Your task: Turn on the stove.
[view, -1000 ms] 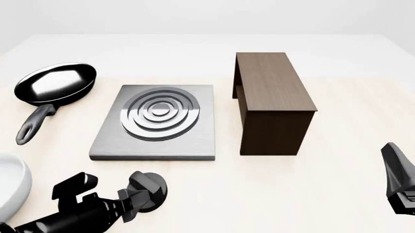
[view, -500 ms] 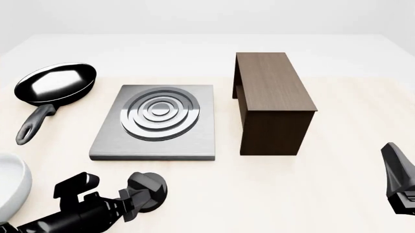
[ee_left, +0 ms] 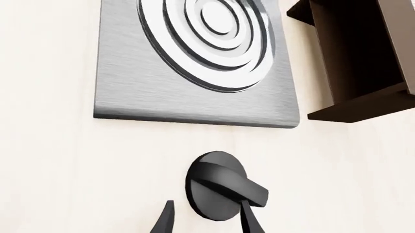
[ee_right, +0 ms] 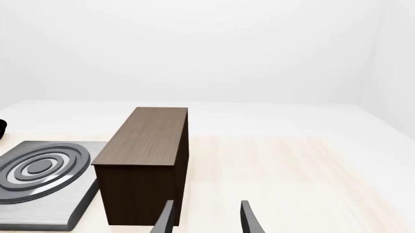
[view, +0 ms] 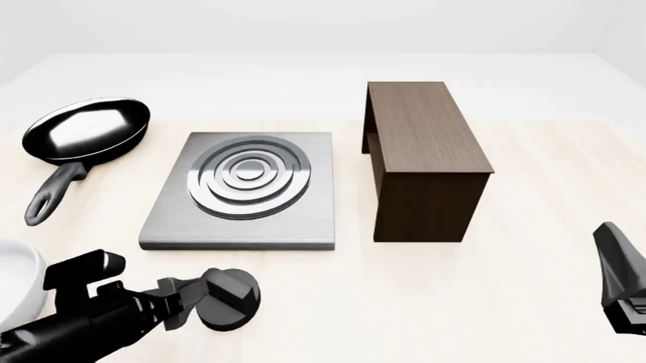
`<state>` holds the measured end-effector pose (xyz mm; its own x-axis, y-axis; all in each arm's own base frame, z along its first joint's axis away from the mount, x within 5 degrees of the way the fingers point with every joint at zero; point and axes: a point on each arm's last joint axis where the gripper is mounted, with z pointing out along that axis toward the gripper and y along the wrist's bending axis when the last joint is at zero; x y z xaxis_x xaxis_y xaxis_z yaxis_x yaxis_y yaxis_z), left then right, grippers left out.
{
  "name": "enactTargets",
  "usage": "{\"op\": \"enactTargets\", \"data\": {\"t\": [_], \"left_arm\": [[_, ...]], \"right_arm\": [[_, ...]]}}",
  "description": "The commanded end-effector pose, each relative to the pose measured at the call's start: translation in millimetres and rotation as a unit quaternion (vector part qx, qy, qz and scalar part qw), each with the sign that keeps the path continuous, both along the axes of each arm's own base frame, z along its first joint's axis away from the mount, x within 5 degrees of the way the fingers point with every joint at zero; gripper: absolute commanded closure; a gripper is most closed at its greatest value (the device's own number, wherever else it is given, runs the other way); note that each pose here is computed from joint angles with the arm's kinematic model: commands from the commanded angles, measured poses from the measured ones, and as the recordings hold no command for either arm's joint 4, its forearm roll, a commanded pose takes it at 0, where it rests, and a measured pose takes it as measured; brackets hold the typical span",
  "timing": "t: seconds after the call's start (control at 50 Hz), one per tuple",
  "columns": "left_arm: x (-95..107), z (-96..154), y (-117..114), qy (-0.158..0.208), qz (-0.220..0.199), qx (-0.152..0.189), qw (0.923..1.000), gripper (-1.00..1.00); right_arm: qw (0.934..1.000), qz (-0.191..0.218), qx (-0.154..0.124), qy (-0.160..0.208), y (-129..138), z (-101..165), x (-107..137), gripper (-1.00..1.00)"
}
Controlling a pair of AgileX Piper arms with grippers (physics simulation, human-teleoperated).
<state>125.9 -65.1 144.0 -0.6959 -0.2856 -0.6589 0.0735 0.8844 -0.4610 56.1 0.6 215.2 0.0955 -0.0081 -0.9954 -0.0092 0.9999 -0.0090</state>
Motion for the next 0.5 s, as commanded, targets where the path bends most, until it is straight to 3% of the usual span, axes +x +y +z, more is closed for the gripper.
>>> {"op": "enactTargets", "data": {"t": [0.02,0.5], "left_arm": [[2.1,60.1,41.0,-0.06,0.063,0.102,0.991,-1.0],[-6.7,94.1,57.8,-0.094,0.119,0.112,0.982,-1.0]], "right_arm": [[1.0,0.0,0.0,0.0,0.0,0.0,0.0,-1.0],[1.0,0.0,0.0,0.0,0.0,0.0,0.0,-1.0]]}}
